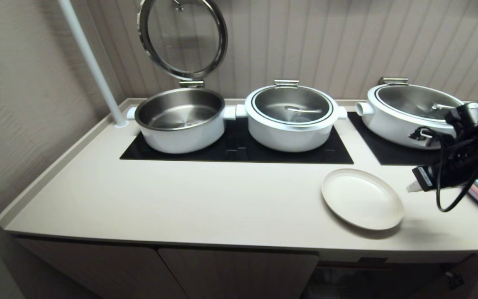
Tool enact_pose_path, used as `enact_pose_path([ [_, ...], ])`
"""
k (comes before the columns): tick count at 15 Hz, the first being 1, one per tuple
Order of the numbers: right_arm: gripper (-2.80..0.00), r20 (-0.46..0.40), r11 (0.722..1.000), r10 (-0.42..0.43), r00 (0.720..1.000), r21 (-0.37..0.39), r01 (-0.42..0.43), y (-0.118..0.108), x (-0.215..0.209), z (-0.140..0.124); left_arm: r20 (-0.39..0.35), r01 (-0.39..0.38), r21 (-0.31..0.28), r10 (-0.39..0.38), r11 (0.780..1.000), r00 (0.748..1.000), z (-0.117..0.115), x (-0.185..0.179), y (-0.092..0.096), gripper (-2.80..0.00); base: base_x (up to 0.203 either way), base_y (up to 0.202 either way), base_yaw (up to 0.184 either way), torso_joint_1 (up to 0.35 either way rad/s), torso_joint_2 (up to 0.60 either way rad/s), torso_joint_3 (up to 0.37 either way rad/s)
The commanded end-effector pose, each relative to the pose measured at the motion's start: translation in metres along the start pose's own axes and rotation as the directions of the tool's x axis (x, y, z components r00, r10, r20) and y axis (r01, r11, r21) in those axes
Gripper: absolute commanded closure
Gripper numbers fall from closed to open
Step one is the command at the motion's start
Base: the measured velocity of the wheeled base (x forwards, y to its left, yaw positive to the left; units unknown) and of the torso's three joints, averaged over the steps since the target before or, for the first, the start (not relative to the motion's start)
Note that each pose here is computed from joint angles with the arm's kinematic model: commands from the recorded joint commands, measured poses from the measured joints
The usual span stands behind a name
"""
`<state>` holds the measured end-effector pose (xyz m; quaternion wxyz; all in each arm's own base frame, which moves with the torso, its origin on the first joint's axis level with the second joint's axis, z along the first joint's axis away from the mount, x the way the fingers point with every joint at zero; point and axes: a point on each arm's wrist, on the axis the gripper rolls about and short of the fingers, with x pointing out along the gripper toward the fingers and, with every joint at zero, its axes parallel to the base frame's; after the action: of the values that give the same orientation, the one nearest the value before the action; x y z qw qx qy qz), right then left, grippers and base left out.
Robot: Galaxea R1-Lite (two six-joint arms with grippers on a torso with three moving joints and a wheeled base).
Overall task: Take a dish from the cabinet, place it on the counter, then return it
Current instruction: Pick up the plate from the table
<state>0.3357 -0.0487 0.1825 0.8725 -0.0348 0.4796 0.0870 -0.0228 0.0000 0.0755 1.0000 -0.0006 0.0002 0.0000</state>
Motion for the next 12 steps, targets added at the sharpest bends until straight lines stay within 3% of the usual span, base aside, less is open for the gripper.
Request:
enact_pose_path([
  [1, 0.0, -0.014, 1.0, 0.009, 1.0, -0.003, -0.009, 0.001, 0.005, 0.0, 0.0, 0.0, 0.0, 0.0, 1.0, 1.0, 0.0, 0.0, 0.0, 0.0, 0.0, 0.0, 0.0, 0.0, 0.0, 0.0],
  [2, -2.8, -0.015, 1.0, 0.009, 1.0, -0.003, -0.009, 0.001, 0.006, 0.0, 0.0, 0.0, 0.0, 0.0, 1.0, 1.0, 0.0, 0.0, 0.0, 0.0, 0.0, 0.0, 0.0, 0.0, 0.0, 0.0],
  [7, -2.8, -0.01, 0.999, 0.008, 1.0, -0.052, -0.008, 0.002, 0.007, 0.003, 0.0, 0.0, 0.0, 0.0, 1.0, 1.0, 0.0, 0.0, 0.0, 0.0, 0.0, 0.0, 0.0, 0.0, 0.0, 0.0],
  [12, -2.8, -0.026, 0.999, 0.006, 1.0, -0.054, -0.008, -0.003, 0.024, 0.009, 0.0, 0.0, 0.0, 0.0, 1.0, 1.0, 0.0, 0.0, 0.0, 0.0, 0.0, 0.0, 0.0, 0.0, 0.0, 0.0],
])
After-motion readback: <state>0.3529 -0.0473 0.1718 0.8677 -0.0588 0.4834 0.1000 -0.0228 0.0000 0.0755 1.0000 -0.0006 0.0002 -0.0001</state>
